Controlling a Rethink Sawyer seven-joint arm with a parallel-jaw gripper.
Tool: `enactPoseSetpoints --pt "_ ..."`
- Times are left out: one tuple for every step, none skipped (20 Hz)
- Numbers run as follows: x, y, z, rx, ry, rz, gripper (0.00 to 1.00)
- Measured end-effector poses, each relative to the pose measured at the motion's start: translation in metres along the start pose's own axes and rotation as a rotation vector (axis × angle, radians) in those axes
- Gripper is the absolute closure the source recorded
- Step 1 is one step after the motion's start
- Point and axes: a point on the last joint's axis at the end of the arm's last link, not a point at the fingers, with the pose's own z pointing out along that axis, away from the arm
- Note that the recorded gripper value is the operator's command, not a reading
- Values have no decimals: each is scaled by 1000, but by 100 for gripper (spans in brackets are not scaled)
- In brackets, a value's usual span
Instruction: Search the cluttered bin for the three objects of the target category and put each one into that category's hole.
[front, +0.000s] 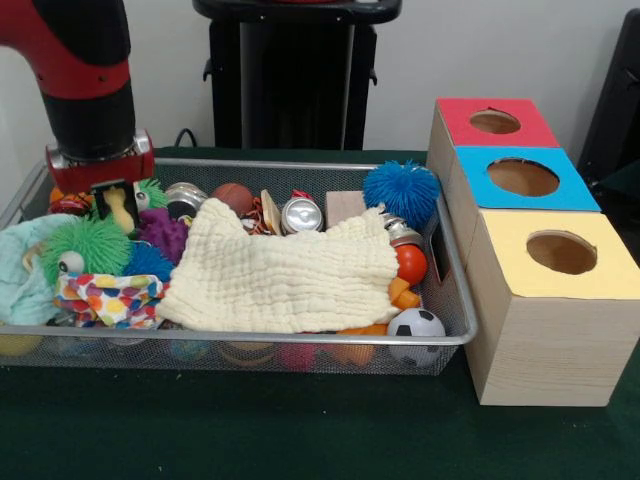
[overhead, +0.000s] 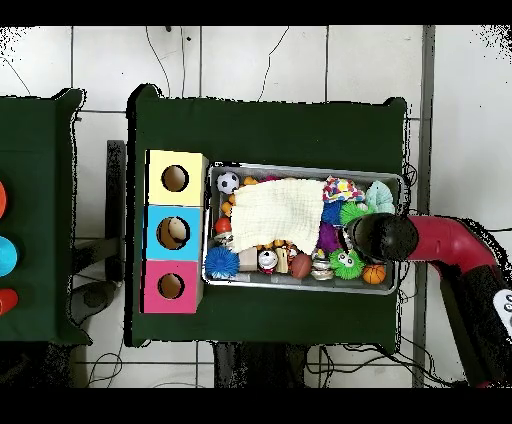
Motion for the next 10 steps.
enactPoseSetpoints --pt "2 2 -10 1 -11 8 100" --pt "4 4 -19 1 -21 17 100" --pt "4 7 -28 1 -25 22 100" --pt "4 9 -34 0 -26 25 100" --pt "4 13 -43 -2 -28 31 100" --pt "2 19 -56 -8 -32 41 100" --pt "-1 26 -66 -13 -35 47 100" --pt "-3 32 -73 -18 -36 52 100" --pt "-6 38 -80 -23 -37 57 100" --pt "-9 44 -85 -27 -37 61 100"
